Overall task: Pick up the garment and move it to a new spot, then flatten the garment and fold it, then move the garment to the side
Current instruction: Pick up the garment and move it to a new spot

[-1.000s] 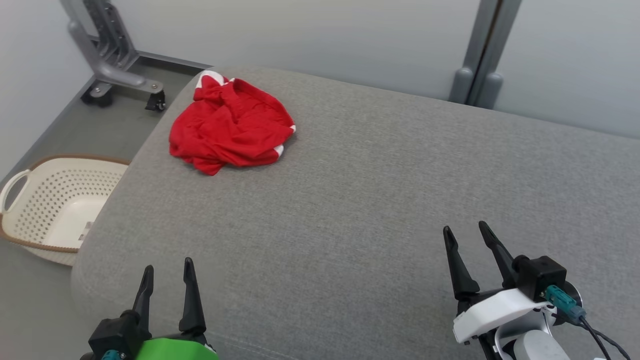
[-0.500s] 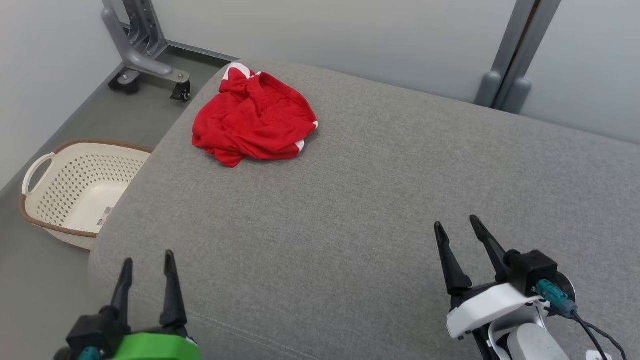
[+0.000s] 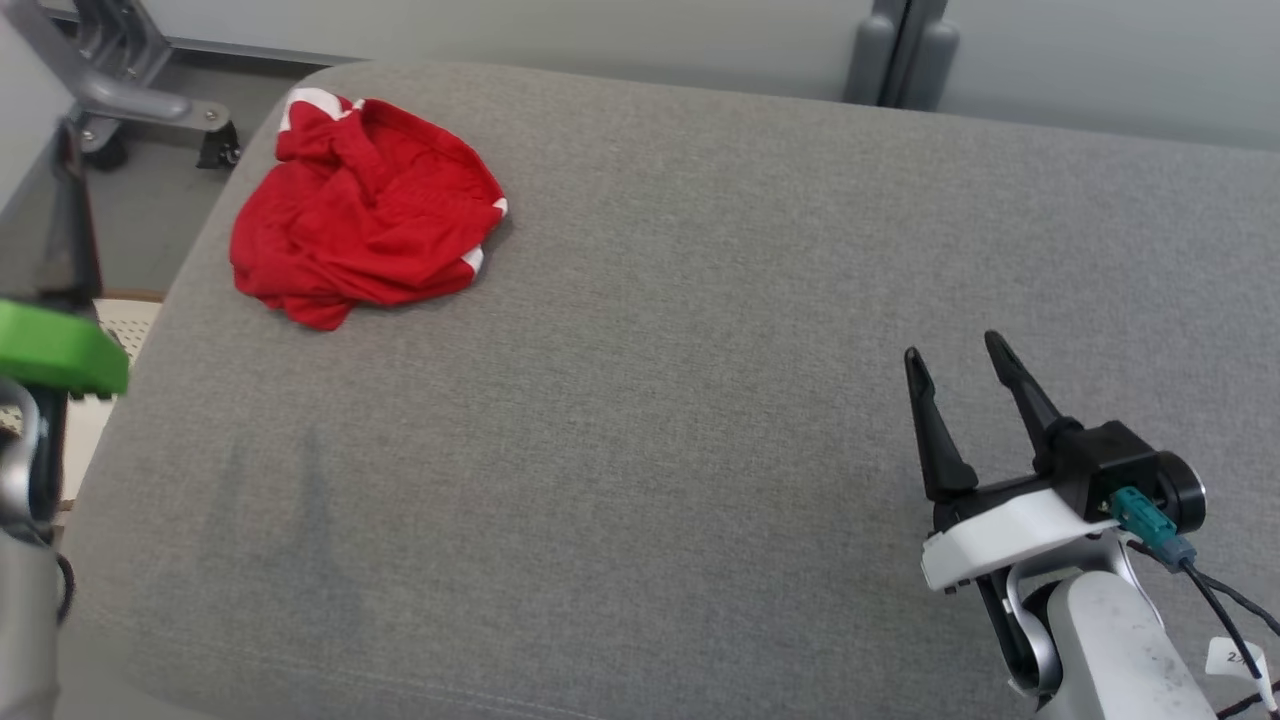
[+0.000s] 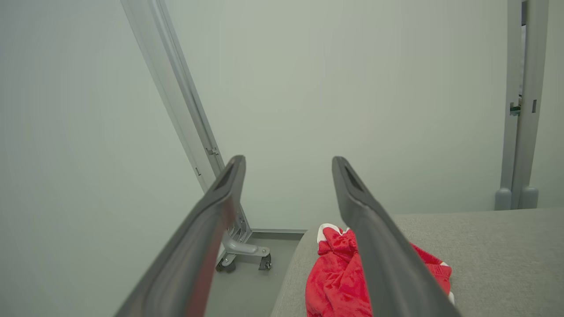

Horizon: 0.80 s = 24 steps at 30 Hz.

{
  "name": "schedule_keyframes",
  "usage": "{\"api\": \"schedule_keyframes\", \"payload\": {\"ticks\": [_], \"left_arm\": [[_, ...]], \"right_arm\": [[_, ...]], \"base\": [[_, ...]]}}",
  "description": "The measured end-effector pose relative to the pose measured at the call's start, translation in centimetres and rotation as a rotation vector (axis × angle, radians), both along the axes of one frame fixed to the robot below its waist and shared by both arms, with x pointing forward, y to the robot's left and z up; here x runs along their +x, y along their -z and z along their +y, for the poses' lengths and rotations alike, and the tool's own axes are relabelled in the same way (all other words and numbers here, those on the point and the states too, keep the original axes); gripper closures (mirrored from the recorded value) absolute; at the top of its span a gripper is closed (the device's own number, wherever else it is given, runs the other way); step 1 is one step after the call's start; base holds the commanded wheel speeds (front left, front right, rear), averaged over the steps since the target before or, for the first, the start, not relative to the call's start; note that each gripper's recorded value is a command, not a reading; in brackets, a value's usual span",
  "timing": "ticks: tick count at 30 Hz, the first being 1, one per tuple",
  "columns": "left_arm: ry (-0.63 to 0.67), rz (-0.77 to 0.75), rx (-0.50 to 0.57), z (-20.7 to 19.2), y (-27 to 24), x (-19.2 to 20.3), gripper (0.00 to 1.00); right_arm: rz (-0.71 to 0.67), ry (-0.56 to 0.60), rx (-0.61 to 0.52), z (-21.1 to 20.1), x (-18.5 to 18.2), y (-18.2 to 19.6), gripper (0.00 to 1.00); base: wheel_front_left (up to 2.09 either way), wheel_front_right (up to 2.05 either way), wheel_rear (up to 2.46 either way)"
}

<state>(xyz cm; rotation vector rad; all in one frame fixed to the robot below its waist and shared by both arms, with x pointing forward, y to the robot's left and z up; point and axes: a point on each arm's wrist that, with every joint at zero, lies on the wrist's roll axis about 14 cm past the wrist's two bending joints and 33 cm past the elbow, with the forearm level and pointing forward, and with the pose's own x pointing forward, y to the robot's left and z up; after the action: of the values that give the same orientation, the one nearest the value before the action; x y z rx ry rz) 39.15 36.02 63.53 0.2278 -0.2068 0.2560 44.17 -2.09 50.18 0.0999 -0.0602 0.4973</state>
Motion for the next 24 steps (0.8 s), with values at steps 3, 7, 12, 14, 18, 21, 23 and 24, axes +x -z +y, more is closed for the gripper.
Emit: {"api": "schedule_keyframes", "payload": {"ticks": [3,7,12,14,18,21,23,24], "left_arm": [[0.014,0.027,-0.035,0.5,-1.0,3.8,0.00],[0.023,0.138,-0.074,0.8,1.1,8.4,0.00],[0.073,0.423,-0.071,-1.2,9.4,13.0,0.00],[0.086,0.512,-0.104,-1.9,12.7,14.0,0.00],[0.128,0.700,-0.169,-4.2,19.7,14.9,0.00],[0.147,0.821,-0.209,-5.5,24.3,14.8,0.00],[0.149,0.871,-0.214,-5.7,26.2,14.7,0.00],[0.146,0.890,-0.212,-5.6,26.8,14.7,0.00]], "right_arm": [[-0.009,0.036,-0.014,-1.2,1.1,-0.1,0.00],[-0.024,0.087,-0.032,-3.0,2.5,-0.1,0.00],[0.011,0.157,-0.056,-5.6,4.0,1.8,0.00],[0.037,0.176,-0.068,-6.3,4.2,3.0,0.00],[0.087,0.205,-0.083,-7.6,4.6,5.4,0.00],[0.123,0.226,-0.094,-8.5,4.8,7.2,0.00],[0.143,0.238,-0.101,-9.0,4.8,8.1,0.00],[0.151,0.242,-0.104,-9.1,4.8,8.4,0.00]], "base": [[0.00,0.00,0.00],[0.00,0.00,0.00],[0.00,0.00,0.00],[0.00,0.00,0.00],[0.00,0.00,0.00],[0.00,0.00,0.00],[0.00,0.00,0.00],[0.00,0.00,0.00]]}}
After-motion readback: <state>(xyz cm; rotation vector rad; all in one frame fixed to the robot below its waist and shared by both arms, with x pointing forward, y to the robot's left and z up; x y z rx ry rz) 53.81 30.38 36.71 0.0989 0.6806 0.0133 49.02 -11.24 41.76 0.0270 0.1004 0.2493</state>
